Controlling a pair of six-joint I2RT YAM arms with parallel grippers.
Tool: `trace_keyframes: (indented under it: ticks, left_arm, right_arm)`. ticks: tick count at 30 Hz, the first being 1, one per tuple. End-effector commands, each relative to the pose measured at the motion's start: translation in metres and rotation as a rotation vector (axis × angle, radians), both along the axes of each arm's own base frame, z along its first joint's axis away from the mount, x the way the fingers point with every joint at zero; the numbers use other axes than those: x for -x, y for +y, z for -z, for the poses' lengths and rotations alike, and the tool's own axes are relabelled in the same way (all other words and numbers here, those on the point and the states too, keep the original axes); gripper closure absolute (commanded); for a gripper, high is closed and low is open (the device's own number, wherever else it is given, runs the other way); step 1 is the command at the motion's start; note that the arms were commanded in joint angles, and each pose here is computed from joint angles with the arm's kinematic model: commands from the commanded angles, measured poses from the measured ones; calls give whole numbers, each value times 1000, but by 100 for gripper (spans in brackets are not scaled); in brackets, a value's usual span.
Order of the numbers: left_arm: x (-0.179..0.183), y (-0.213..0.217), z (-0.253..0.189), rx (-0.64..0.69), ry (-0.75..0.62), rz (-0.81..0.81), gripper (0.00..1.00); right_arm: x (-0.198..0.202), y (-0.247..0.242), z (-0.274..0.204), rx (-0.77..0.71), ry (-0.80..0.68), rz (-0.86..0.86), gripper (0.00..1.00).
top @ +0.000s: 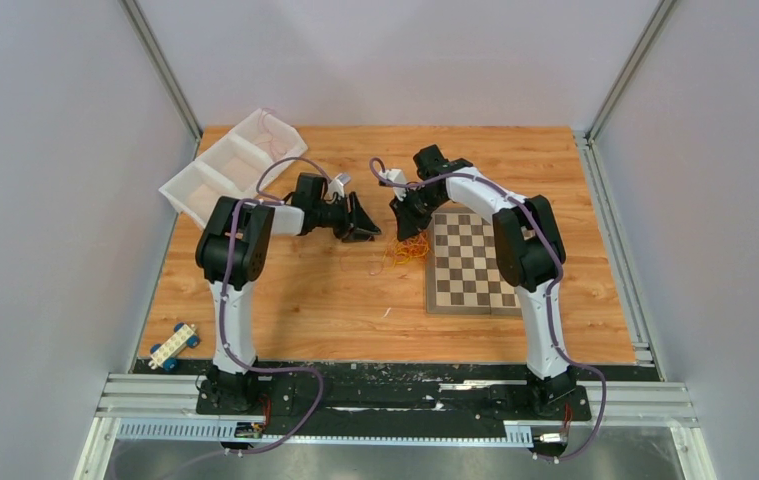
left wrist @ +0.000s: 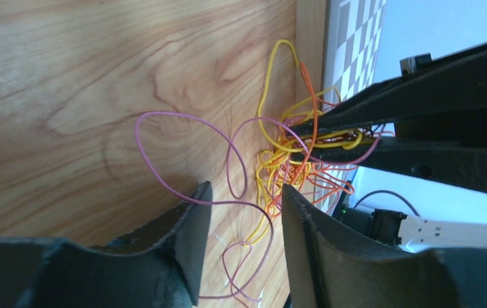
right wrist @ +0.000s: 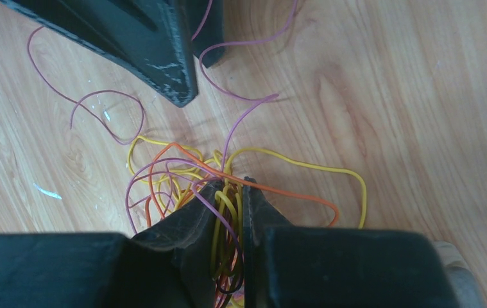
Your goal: Untangle the cables
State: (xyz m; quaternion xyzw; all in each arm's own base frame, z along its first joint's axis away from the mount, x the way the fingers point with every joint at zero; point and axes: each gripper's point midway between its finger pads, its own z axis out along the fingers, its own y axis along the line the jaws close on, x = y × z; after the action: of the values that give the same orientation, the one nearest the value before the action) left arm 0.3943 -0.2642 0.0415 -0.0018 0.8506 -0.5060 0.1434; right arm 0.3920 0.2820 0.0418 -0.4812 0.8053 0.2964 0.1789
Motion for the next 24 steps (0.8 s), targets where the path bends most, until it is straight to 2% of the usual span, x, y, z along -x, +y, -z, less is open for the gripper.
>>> trace_keyframes:
  ticks: [1, 2, 3, 4, 6, 8, 16, 24]
  left_arm:
    - [-17, -6, 5, 27, 14, -52, 54]
    - [-18, -7, 6, 28, 16, -55, 58]
    - [-19, -8, 6, 32, 12, -59, 68]
    - [-20, -8, 6, 32, 9, -61, 73]
    - [-23, -7, -1, 26, -22, -63, 90]
    - [-28, 0, -16, 10, -81, -76, 100]
    - [-41, 67, -164, 10, -478, -171, 100]
    - [-48, 145, -297, -33, -770, -316, 100]
  right_arm:
    - [0, 6, -22, -54, -36, -20, 84]
    - [0, 6, -21, -53, -36, -19, 84]
    - [0, 6, -21, -51, -35, -18, 84]
    - [0, 6, -20, -50, -34, -18, 83]
    - [0, 5, -18, -48, -26, -11, 83]
    - [-1, 2, -15, -43, -15, 2, 80]
    - [-1, -14, 3, -7, 22, 42, 61]
    - [-1, -24, 10, 12, 35, 60, 53]
